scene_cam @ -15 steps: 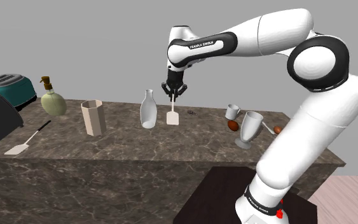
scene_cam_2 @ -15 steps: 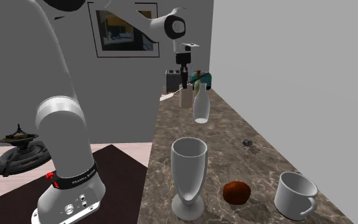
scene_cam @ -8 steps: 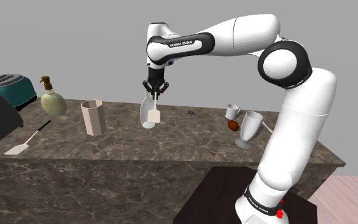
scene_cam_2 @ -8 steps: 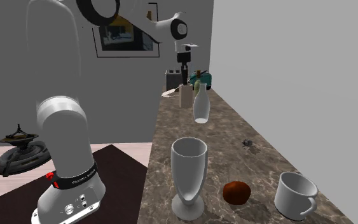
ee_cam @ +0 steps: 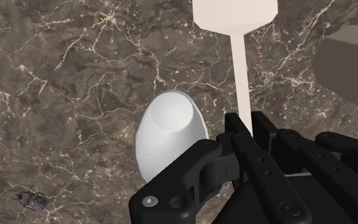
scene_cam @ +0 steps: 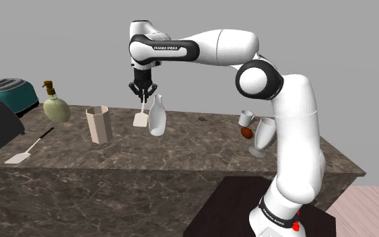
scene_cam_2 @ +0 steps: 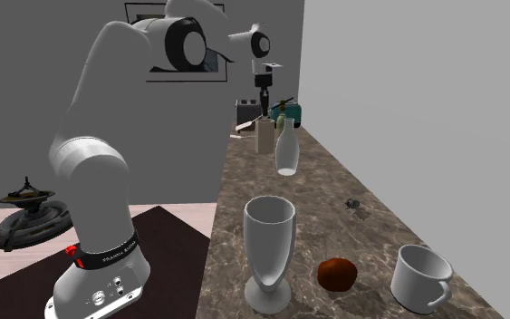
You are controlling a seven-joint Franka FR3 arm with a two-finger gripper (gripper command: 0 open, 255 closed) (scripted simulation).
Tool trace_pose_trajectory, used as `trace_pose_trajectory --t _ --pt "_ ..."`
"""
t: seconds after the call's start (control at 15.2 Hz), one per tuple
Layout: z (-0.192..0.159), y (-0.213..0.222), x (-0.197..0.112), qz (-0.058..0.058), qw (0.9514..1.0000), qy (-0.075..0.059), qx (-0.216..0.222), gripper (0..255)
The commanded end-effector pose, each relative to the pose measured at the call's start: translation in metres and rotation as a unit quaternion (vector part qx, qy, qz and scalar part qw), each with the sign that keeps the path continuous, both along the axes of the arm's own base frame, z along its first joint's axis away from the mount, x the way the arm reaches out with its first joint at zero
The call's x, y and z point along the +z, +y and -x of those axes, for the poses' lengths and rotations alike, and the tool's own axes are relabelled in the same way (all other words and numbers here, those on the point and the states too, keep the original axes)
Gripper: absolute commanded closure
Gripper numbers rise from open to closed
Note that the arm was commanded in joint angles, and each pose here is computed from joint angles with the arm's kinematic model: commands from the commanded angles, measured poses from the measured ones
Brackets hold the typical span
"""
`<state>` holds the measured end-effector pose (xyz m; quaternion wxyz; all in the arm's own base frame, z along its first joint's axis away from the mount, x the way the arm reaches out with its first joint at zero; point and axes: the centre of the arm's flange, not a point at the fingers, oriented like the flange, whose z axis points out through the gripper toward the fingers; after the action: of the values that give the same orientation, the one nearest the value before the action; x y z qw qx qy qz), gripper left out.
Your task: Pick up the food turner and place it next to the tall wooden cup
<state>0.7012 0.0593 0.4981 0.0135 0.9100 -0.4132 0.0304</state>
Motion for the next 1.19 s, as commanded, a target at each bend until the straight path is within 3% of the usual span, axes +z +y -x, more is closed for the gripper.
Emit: trace_pose_trajectory --t 0.0,1.12 --pt "-0.009 0.008 -0.006 0.000 1.0000 0.000 -0.001 255" --pt "-0.009 0.008 -0.096 0.000 1.0000 0.000 -0.001 255"
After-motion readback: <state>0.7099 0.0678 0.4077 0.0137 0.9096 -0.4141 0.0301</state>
